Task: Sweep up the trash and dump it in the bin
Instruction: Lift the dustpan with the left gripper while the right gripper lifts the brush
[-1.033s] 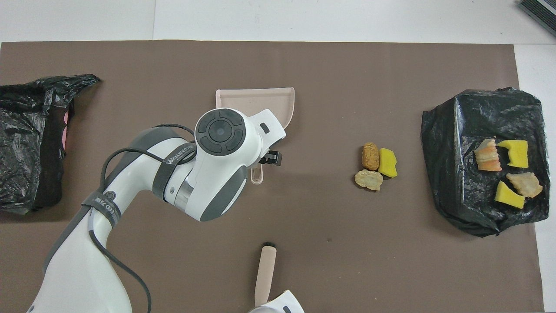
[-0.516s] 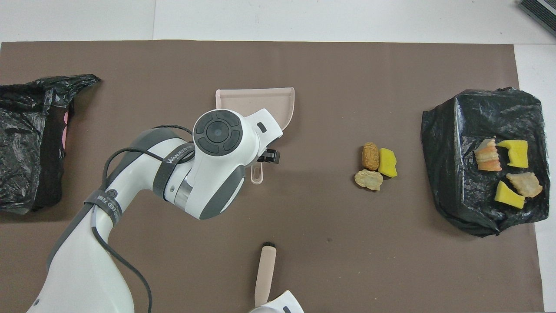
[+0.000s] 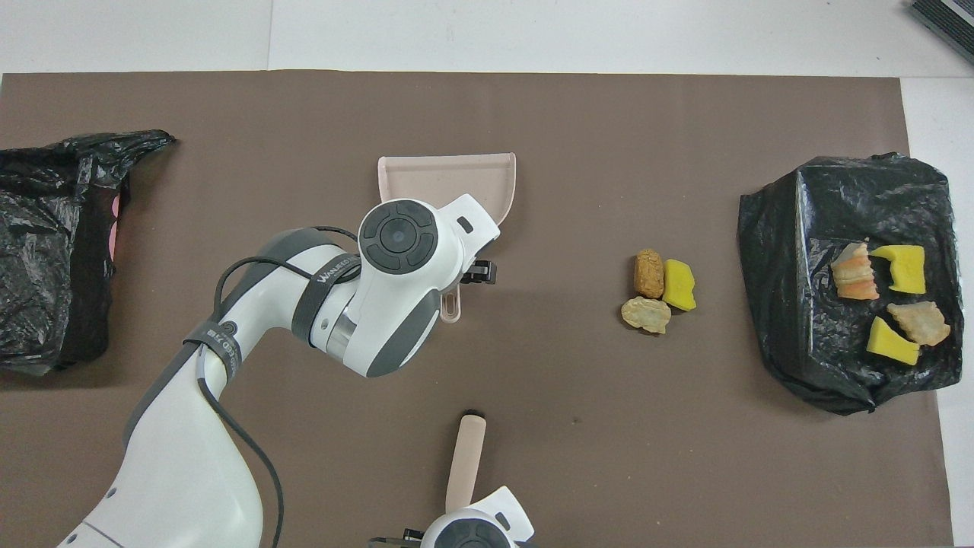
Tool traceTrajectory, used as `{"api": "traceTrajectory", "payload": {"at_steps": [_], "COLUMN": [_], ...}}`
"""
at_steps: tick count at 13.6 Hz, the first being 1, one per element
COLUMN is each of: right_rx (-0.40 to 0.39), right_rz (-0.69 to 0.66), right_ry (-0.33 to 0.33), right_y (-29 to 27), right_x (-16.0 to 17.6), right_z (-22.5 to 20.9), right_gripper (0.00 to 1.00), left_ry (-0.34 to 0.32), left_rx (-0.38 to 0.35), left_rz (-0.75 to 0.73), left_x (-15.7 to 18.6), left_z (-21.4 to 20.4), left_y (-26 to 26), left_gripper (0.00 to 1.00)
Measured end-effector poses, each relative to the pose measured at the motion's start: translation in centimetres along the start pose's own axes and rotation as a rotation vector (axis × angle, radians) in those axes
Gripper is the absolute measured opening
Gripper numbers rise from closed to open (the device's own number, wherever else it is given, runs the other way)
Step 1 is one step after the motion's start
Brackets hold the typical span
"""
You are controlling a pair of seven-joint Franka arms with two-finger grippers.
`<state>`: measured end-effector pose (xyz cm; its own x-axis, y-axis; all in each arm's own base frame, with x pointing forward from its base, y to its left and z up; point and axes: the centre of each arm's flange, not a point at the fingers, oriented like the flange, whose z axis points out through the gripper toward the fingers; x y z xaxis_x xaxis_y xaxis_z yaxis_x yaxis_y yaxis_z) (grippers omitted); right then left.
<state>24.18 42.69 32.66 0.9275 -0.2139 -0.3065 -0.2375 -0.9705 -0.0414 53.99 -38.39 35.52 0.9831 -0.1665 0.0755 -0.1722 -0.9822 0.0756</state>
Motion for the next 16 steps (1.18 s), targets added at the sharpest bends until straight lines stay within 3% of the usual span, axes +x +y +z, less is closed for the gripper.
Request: {"api": "traceTrajectory", "payload": {"at_steps": [5, 8, 11, 14, 16], "right_rx": [-0.065, -0.105, -0.167, -0.295, -0.339], "right_rz": [0.008, -0.005, -0.021, -0.069, -0.115], "right_ry": [-0.018, -0.006, 0.056, 0.131, 0.125], "right_y": [3.9, 8.5, 13.0, 17.5, 20.7], "right_x": [4.8, 8.0, 12.1, 16.6, 19.5], "right_z": [-5.6, -9.9, -12.4, -13.4, -13.8], "right_gripper": [0.26, 0.26, 0.26, 0.26, 0.26], "left_ry": [0.001, 0.022, 0.048, -0.018, -0.053], "left_rx": [0.001, 0.027, 0.055, 0.092, 0.100], "left_rz": [-0.003, 0.043, 0.134, 0.391, 0.530], "left_x": [0.1, 0.4, 0.5, -0.8, -1.4], "left_z": [-0.1, -0.4, -2.0, -5.0, -5.7], "left_y": [-0.1, -0.4, -0.5, -0.9, -1.0], "left_gripper": [0.34, 0.33, 0.33, 0.33, 0.33]}}
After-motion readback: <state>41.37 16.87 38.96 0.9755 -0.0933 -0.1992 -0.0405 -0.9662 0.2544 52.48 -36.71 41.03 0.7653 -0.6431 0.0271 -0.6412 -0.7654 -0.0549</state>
